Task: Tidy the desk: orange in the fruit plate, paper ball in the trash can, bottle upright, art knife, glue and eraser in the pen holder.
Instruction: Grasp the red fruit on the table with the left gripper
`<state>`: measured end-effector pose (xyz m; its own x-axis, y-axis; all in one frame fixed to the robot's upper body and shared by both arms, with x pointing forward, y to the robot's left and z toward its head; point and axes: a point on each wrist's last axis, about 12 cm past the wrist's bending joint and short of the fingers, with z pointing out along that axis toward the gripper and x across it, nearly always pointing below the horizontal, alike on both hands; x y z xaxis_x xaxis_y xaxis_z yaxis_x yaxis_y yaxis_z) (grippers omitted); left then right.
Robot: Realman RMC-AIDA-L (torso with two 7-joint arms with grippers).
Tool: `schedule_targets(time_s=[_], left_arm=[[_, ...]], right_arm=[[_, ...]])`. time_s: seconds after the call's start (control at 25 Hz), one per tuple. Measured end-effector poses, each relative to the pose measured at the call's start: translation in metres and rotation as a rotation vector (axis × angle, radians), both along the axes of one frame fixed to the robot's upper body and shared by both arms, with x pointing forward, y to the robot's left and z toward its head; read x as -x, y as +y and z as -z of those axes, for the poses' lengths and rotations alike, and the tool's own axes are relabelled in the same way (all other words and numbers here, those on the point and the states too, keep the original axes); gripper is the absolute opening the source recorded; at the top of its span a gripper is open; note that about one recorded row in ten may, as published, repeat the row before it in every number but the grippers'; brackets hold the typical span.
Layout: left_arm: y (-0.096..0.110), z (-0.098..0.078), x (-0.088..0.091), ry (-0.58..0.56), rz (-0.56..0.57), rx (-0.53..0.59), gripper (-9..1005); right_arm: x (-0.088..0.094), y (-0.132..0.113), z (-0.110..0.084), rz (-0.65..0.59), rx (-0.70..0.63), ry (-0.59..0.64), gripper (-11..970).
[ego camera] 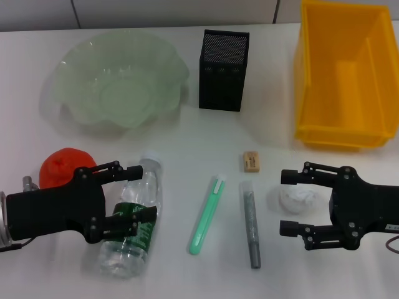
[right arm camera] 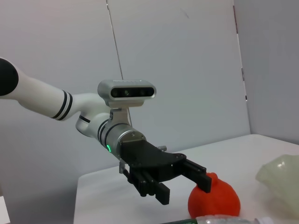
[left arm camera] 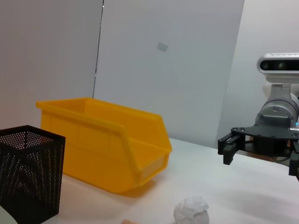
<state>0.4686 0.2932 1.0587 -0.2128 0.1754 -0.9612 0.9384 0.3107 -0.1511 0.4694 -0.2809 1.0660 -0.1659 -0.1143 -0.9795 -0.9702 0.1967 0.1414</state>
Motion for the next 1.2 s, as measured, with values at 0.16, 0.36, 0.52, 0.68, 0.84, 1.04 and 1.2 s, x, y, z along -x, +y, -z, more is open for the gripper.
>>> schedule_targets(time_s=[0.16, 0.36, 0.52, 0.68, 0.84, 1.04, 1.2], left_arm=[[0.000, 0.001, 0.000, 0.003, -0.003, 0.000, 784], [-0.001, 0.001, 0.000, 0.003, -0.003, 0.002, 783], [-0.001, 0.000, 0.000, 0.002, 0.002, 0.004, 783], [0.000, 0.000, 0.001, 0.002, 0.001, 0.007, 782], [0.014, -0.005, 0.002, -0.031, -0.081, 0.039, 781], [0.043, -0.006, 0.005, -0.053, -0.272, 0.065, 780], [0.057, 0.007, 0.003, -0.016, -0.427, 0.025, 779]], right_arm=[[0.001, 0.001, 0.001, 0.003, -0.004, 0.006, 835], [0.001, 0.001, 0.002, 0.008, -0.002, 0.007, 835], [0.002, 0.000, 0.003, 0.014, -0.003, 0.006, 835], [0.001, 0.000, 0.003, 0.020, -0.004, 0.004, 835], [0.002, 0.000, 0.003, 0.027, -0.010, -0.002, 835], [0.003, 0.001, 0.004, 0.030, -0.018, 0.003, 834], [0.002, 0.000, 0.004, 0.040, -0.021, -0.001, 834]])
